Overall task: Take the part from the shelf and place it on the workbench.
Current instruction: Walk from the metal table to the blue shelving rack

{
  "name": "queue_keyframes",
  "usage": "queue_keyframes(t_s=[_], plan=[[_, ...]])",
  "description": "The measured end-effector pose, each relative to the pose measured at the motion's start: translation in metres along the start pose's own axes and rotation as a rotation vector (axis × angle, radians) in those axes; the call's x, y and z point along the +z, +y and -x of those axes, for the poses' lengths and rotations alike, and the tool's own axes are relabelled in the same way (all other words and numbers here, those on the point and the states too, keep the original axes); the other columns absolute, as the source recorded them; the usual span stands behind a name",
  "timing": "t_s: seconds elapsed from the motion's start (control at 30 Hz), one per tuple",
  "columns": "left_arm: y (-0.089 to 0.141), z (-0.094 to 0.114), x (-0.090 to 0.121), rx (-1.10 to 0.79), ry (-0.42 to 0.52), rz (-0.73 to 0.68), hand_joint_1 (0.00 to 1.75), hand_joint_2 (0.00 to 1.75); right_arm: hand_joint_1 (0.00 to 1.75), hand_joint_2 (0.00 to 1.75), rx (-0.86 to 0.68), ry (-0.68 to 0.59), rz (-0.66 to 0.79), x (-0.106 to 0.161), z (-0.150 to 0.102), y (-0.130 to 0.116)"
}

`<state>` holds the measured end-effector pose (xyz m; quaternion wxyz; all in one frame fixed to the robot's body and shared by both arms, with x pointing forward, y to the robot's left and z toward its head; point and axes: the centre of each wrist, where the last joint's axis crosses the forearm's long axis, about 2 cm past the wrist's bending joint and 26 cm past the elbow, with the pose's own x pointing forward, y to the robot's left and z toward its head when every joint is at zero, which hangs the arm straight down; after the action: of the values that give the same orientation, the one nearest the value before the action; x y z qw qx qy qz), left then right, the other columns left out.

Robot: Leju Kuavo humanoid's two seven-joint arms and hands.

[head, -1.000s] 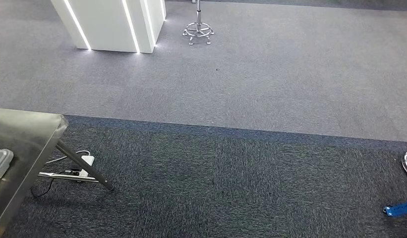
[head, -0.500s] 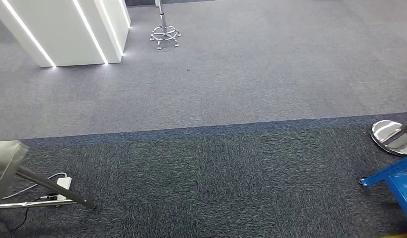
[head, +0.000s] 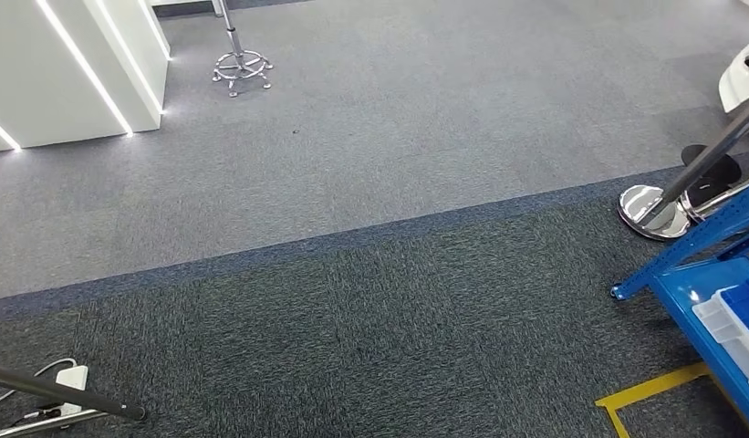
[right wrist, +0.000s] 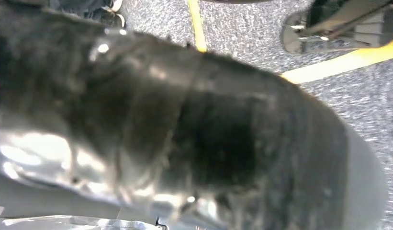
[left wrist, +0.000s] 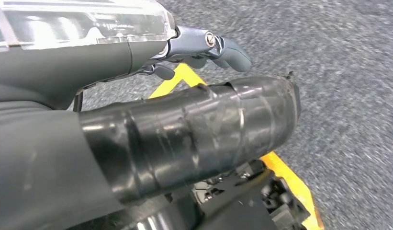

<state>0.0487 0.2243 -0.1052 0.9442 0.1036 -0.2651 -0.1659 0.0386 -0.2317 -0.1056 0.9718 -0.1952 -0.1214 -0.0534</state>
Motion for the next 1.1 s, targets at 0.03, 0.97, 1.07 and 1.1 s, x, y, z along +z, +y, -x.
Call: queue_keyframes(t_s=[0.03, 0.97, 1.07, 1.1], plan=[[0.0, -0.0003, -0.0001, 0.001, -0.001, 0.0, 0.0, 0.0, 0.0, 0.0, 0.001, -0.001, 0.0, -0.0002, -0.0002, -0.0002], [0.0013, 0.0025, 0.0002, 0.011, -0.001, 0.009, 0.0, 0.0, 0.0, 0.0, 0.007, -0.004, -0.006, 0.0, -0.0027, 0.001], [0.0015, 0.0014, -0.0003, 0.012, -0.003, 0.011, 0.0, 0.0, 0.0, 0.0, 0.007, -0.001, -0.005, 0.0, -0.002, 0.0008], [0.0016, 0.0013, -0.0004, 0.012, -0.003, 0.011, 0.0, 0.0, 0.0, 0.0, 0.007, -0.001, -0.005, -0.0001, -0.0026, 0.0008]])
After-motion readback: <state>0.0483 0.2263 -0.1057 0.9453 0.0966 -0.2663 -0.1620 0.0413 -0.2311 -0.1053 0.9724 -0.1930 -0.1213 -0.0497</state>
